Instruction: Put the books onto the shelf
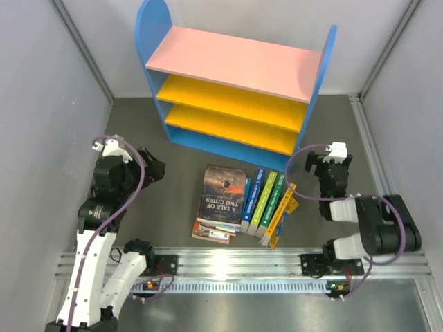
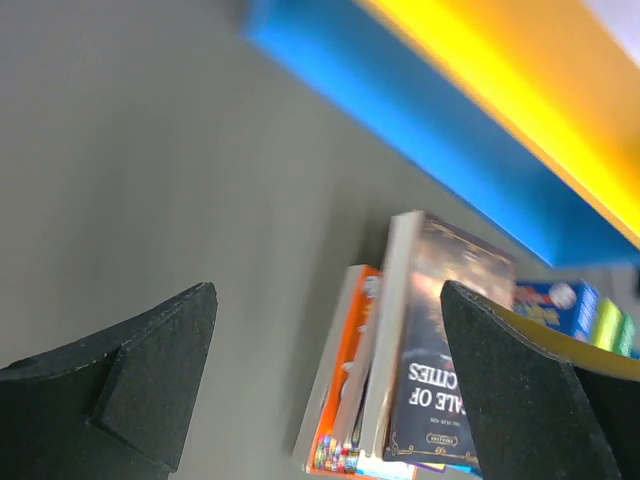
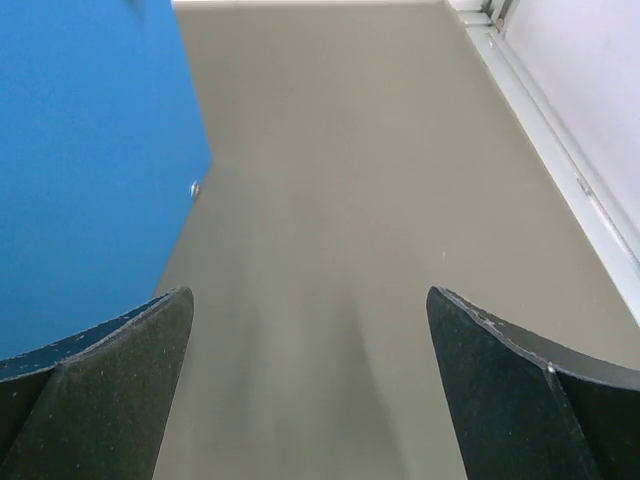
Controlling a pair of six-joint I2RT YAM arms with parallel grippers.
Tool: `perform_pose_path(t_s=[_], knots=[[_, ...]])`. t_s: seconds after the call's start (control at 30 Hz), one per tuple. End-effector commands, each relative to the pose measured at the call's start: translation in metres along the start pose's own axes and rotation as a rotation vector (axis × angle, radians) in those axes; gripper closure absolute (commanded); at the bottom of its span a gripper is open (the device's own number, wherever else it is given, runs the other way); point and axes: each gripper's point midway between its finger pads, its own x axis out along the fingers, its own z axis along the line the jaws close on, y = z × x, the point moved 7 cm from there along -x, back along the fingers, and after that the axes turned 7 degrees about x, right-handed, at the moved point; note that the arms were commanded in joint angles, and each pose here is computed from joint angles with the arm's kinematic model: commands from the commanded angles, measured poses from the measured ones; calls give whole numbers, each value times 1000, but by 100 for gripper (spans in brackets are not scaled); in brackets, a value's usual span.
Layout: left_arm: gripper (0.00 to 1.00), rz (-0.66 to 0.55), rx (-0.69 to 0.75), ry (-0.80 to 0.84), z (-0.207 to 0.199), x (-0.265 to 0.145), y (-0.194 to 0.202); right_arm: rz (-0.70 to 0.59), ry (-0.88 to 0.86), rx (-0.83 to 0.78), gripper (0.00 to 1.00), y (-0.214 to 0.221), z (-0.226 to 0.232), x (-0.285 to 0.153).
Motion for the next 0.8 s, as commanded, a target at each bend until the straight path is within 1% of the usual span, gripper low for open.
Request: perform_pose_path(t_s=[0.0,0.03,0.07,0.1,0.13,0.17,0.2,0.23,0.27,0.3,0.33,0.37,0.4,0.43,0.47,0.5,0.53,0.57,0.63,0.7,0.77], knots=[[2,2,-142,-278,18,-25,-7,-52,-28,-1,0,-45,6,-2],[1,32,-178,-346,23,-28,-4,-11,-12,13,0,-53,7,-5],[1,95,-261,-496,33,-35,5,-89,-18,80,0,-105,14,-5],[1,118,-295,-545,35,-37,8,85,16,128,0,-94,14,-15],[1,152,-295,-537,34,-33,10,92,70,199,0,-110,12,-19],[1,185,-234,-471,30,-30,12,49,100,332,0,-152,15,-25],[1,203,-241,-321,15,-23,11,128,162,507,0,-151,19,-34],[1,177,-244,-252,9,-23,9,347,203,472,0,-128,20,-57],[1,173,-253,-214,7,-19,14,381,187,481,0,-131,25,-65],[2,145,-295,-182,3,-16,13,424,168,510,0,-128,27,-70],[1,124,-346,-183,3,-20,15,502,62,540,0,-124,37,-78],[1,130,-433,-206,5,-17,24,521,24,583,0,-121,39,-85],[1,112,-457,-195,5,-15,26,531,5,611,0,-120,42,-90],[1,69,-457,-62,-8,-15,18,593,6,635,0,-114,42,-103],[1,69,-431,-2,-11,-10,21,576,41,708,0,-119,40,-114],[1,65,-436,23,-13,-10,20,588,73,738,0,-117,37,-124],[1,98,-447,-11,-10,-8,24,595,59,768,0,-120,37,-133],[2,120,-442,-30,-9,-7,27,578,-14,786,0,-124,39,-146],[3,174,-415,-42,-8,-3,32,618,-142,814,0,-127,49,-163],[6,228,-395,-73,-4,-3,39,684,-161,830,0,-124,51,-179],[8,252,-376,-47,-6,-5,41,750,-167,808,0,-119,51,-185]])
